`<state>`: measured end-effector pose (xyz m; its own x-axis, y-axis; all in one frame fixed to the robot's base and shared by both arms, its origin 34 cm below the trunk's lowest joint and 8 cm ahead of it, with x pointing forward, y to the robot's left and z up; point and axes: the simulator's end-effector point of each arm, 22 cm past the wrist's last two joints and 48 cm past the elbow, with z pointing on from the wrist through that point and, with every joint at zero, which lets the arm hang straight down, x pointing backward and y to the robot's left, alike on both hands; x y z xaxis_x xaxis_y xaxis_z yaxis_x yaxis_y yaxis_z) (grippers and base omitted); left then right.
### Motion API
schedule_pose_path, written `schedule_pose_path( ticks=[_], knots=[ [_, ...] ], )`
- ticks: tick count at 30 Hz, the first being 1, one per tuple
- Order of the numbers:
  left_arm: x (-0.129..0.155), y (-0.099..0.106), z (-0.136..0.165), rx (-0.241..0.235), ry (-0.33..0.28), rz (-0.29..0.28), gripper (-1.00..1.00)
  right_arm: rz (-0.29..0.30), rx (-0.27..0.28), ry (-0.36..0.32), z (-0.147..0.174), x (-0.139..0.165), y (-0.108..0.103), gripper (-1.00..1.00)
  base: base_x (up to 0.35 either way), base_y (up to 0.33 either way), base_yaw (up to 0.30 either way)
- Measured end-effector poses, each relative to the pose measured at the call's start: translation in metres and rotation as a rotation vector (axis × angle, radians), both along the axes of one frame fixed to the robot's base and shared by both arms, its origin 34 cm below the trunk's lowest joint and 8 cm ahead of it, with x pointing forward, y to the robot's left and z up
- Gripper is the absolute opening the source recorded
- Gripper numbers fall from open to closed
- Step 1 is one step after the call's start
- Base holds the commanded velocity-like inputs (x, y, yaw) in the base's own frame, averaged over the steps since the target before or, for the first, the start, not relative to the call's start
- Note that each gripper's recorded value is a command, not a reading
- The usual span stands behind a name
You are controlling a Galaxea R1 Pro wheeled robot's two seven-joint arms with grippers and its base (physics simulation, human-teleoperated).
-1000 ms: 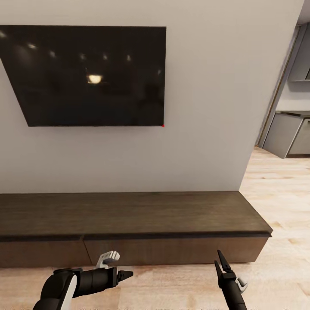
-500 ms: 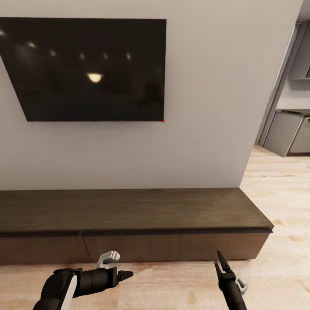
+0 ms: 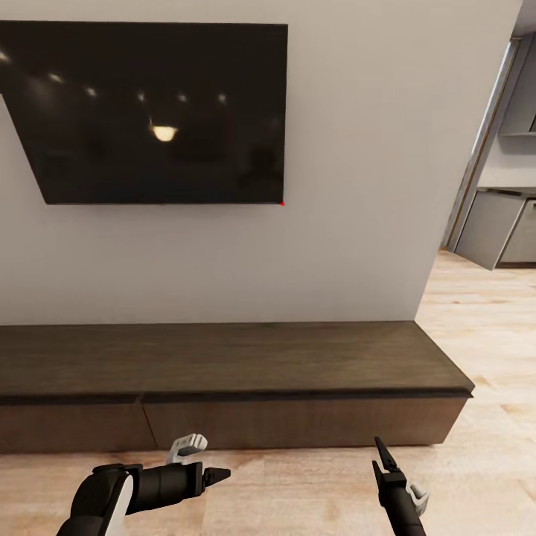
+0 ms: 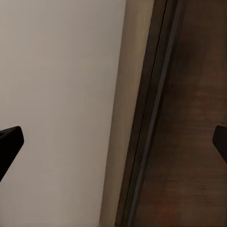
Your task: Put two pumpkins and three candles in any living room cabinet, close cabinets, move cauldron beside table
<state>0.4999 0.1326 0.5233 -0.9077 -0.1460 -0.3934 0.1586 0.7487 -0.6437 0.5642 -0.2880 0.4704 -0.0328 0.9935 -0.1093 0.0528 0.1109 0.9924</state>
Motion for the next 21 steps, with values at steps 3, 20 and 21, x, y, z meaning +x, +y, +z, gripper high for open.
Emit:
schedule_pose_path(
  ticks=[3, 20, 21],
  knots=[
    [0.000, 0.000, 0.000, 0.000, 0.000, -0.001, 1.00, 0.002, -0.001, 0.002, 0.000, 0.000, 0.000, 1.00, 0.067, -0.013, 0.000],
    [-0.008, -0.026, 0.011, -0.068, -0.009, -0.069, 1.00, 0.000, -0.003, 0.055, -0.012, -0.001, 0.001, 1.00, 0.211, -0.159, 0.000],
    [-0.012, -0.036, 0.016, -0.100, -0.013, -0.098, 1.00, 0.000, -0.003, 0.055, -0.012, -0.001, 0.001, 1.00, 0.029, -0.029, 0.000]
  ],
)
